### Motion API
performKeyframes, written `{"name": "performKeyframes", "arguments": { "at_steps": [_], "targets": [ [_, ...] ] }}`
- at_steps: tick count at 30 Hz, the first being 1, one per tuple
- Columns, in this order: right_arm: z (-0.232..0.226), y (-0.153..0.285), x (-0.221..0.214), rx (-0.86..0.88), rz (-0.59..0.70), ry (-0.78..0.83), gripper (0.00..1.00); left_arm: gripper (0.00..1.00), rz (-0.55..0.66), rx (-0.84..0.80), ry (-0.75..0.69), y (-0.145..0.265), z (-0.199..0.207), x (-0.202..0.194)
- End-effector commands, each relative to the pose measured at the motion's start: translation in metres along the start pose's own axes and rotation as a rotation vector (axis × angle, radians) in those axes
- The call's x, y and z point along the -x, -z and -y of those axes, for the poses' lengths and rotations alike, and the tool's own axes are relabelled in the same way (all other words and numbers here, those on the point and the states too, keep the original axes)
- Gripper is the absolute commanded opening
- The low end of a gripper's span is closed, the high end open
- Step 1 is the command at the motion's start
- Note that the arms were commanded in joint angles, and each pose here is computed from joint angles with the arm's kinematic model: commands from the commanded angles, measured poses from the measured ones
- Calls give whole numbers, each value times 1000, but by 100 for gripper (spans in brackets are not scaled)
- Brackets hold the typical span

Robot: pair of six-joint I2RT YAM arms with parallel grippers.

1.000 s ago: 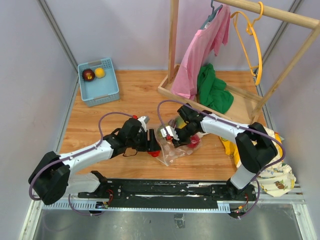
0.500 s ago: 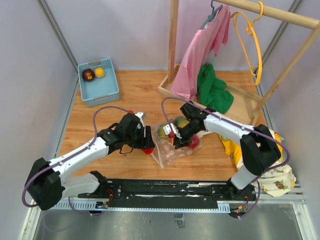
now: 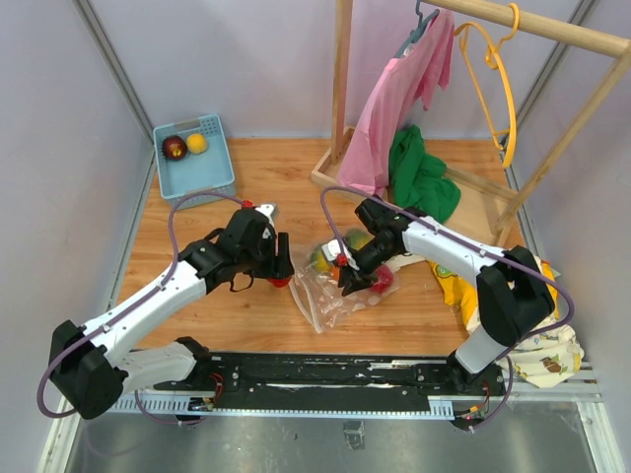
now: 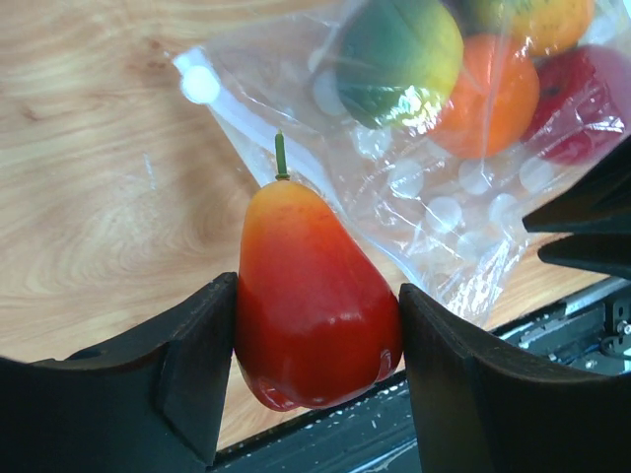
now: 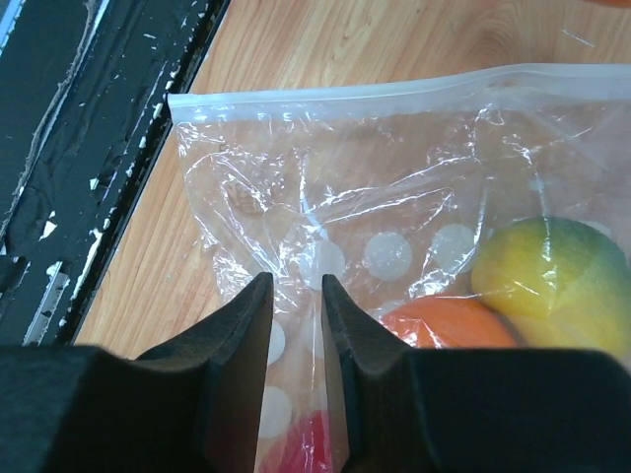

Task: Open the zip-top bag and remove the fake food
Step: Pick up the fake fruit from the zipper food storage bag, then place the fake fruit in the bin.

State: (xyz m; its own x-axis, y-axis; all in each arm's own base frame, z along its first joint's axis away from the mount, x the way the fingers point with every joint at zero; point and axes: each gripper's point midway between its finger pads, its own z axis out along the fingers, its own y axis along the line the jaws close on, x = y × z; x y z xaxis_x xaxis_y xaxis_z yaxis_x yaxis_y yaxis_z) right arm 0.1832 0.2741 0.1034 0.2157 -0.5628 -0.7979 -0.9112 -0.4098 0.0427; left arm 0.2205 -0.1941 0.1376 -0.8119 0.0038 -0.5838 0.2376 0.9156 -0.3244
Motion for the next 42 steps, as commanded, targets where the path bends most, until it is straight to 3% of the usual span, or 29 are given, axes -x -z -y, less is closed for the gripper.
{"name": "performKeyframes", "arguments": {
  "at_steps": [1, 16, 30, 42],
  "targets": [
    [-1, 13, 19, -4, 50, 10, 28, 0, 58, 64, -19, 10, -13, 22],
    [2, 26, 32, -18, 63, -15, 30, 0, 220, 184, -1, 20, -51, 94],
    [5, 39, 42, -27, 48, -40, 30, 0, 282, 278, 16, 29, -103, 139],
    [14, 50, 43, -48, -31, -221, 30, 0, 354, 352, 51, 29, -151, 178]
  ]
}}
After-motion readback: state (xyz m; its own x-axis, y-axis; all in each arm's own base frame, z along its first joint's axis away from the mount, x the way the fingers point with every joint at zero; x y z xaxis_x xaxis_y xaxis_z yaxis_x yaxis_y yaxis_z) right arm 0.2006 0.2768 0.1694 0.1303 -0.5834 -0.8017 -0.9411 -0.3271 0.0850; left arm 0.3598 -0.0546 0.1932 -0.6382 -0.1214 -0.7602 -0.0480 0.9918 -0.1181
